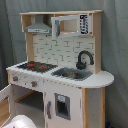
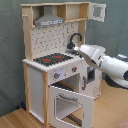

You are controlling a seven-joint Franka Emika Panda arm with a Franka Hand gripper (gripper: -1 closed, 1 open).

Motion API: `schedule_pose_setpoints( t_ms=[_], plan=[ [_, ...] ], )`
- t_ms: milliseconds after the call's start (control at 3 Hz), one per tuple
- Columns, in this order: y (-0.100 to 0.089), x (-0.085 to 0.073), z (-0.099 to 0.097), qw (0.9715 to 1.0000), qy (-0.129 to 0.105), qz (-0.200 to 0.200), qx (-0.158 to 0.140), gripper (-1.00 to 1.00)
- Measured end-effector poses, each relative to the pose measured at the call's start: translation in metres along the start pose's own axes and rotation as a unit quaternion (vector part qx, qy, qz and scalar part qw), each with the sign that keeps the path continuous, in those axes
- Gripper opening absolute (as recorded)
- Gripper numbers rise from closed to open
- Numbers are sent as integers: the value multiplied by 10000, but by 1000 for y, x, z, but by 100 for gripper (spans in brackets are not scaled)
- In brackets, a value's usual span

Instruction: Play with the kitchen

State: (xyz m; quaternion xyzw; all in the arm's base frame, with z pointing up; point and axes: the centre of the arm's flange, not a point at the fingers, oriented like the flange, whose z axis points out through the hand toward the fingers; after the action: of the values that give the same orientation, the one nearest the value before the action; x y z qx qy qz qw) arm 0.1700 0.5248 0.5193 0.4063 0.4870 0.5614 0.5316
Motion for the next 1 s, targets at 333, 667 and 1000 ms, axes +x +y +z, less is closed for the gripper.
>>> schedule_pose_setpoints(
  t_ms=[333,667,1000],
  plan=[
    [-28,44,-29,9985,491,-170,162,100],
    [-52,79,-58,9954,903,-107,311,100],
    [-72,102,-77,9922,1142,195,470,100]
  ],
)
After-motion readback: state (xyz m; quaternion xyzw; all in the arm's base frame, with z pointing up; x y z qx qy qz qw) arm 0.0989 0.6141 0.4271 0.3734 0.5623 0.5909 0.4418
